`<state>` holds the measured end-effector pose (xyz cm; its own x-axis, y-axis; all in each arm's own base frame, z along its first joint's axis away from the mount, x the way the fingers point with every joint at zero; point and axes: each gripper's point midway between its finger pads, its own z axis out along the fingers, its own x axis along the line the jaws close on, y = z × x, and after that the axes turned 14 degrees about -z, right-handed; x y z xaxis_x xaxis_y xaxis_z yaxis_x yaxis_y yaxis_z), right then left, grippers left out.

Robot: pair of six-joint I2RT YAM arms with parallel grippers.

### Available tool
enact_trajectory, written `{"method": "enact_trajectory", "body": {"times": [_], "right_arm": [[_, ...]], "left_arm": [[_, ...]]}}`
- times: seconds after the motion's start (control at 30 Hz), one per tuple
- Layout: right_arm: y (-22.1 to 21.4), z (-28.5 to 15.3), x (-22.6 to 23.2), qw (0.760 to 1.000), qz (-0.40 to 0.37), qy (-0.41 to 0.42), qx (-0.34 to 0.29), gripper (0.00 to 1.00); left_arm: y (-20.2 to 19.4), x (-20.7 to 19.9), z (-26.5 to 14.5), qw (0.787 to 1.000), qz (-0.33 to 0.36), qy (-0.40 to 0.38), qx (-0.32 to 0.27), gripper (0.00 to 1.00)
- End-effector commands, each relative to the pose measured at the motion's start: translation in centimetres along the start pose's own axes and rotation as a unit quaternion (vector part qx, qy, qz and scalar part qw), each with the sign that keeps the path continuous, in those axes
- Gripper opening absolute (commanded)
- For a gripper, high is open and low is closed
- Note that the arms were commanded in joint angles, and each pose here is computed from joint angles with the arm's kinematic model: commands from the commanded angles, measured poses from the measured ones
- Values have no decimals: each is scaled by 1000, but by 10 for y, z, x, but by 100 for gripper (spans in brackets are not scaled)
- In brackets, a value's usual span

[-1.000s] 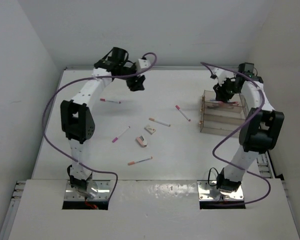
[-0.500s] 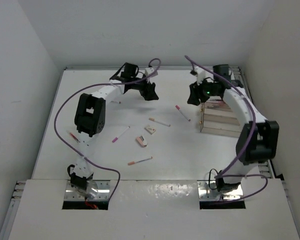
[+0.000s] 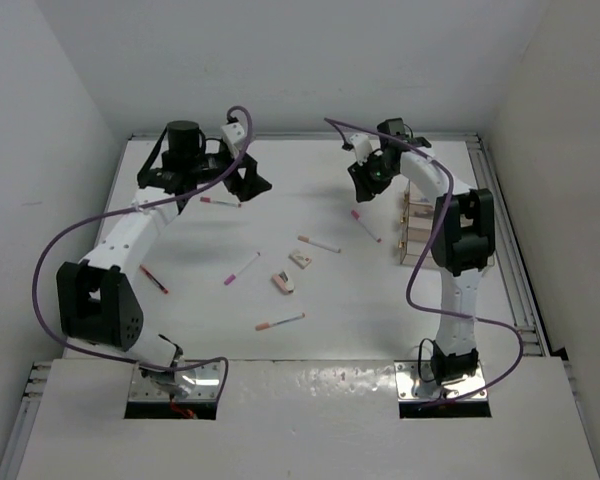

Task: Sort the stationery into containers
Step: Grab a piece of stationery with the right arm

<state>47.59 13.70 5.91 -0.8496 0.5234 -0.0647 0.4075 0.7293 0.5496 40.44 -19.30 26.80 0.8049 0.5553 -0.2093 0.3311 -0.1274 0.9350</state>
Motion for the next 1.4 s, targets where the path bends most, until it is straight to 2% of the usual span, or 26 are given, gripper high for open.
{"method": "enact_trajectory", "body": {"times": [0.0, 0.2, 0.4, 0.77, 1.0, 1.2, 1.27, 1.37], "right_arm": [[-2, -4, -2, 999, -24, -2, 25, 40], [-19, 2, 16, 999, -11, 26, 43, 40], [-35, 11, 29, 996, 1, 52, 66, 46], [-57, 34, 42, 992, -7, 64, 107, 40], [-72, 46, 44, 986, -54, 49, 147, 26], [-91, 44, 69, 979, -82, 85, 168, 17], [-90, 37, 73, 978, -87, 90, 168, 8], [-83, 19, 74, 980, -96, 85, 150, 0]], "left_arm": [[-20, -7, 3, 1000, -13, -1, 15, 80], [-30, -15, 4, 1000, -17, 0, 21, 83], [-37, -15, 7, 999, -36, -3, 27, 83], [-48, -18, 8, 998, -46, -4, 37, 83], [-48, -19, 8, 998, -55, -7, 42, 83], [-50, -21, 3, 997, -56, -2, 45, 83], [-50, -24, 0, 998, -54, -2, 44, 83], [-53, -29, -6, 998, -45, -2, 47, 83]]}}
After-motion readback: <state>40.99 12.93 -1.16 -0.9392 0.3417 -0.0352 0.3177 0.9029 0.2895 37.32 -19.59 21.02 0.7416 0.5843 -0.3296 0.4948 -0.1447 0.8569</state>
